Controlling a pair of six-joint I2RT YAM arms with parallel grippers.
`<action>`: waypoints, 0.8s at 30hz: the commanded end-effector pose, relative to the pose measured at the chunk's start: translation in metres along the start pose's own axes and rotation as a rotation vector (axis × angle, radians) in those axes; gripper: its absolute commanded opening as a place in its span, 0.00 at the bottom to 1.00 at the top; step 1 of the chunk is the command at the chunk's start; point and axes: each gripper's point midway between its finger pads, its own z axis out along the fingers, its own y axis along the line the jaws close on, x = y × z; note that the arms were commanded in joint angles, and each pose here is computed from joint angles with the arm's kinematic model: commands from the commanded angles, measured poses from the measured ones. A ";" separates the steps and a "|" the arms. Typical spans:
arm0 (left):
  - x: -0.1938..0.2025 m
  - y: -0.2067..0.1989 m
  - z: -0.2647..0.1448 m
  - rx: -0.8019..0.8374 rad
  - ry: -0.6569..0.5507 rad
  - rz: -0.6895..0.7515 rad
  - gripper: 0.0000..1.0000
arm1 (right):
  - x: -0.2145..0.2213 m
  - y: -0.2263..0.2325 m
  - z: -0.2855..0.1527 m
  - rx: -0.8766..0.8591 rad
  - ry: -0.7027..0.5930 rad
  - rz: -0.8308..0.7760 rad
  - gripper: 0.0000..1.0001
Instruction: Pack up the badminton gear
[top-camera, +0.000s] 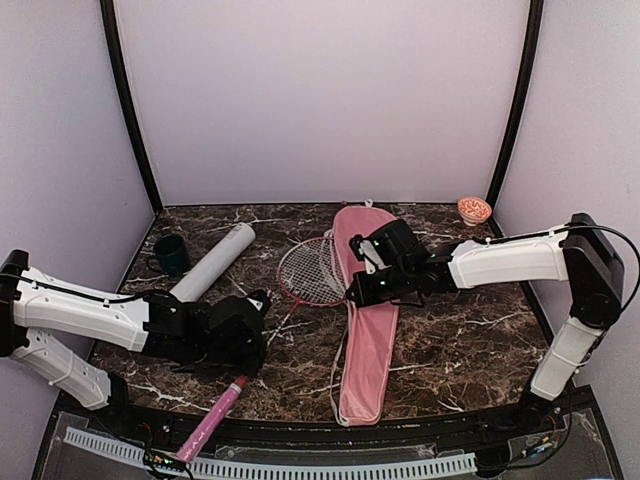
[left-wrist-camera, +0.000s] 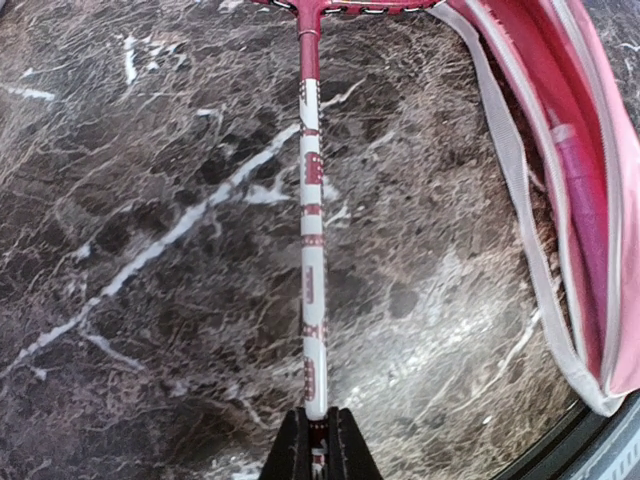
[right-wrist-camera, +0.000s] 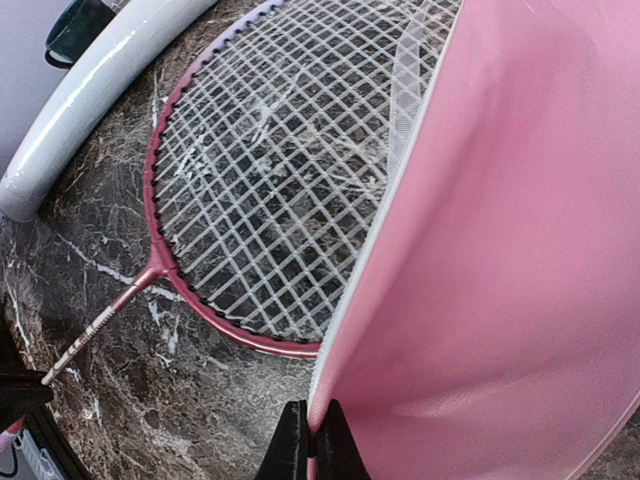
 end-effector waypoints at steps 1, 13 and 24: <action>-0.035 -0.039 -0.005 0.137 -0.102 -0.050 0.00 | -0.015 0.028 0.003 -0.125 -0.040 -0.040 0.00; -0.063 -0.075 0.020 0.199 -0.160 -0.097 0.00 | -0.007 0.060 0.003 -0.227 -0.009 -0.149 0.00; -0.126 -0.105 0.049 0.191 -0.288 -0.136 0.00 | 0.009 0.061 -0.006 -0.252 0.028 -0.219 0.00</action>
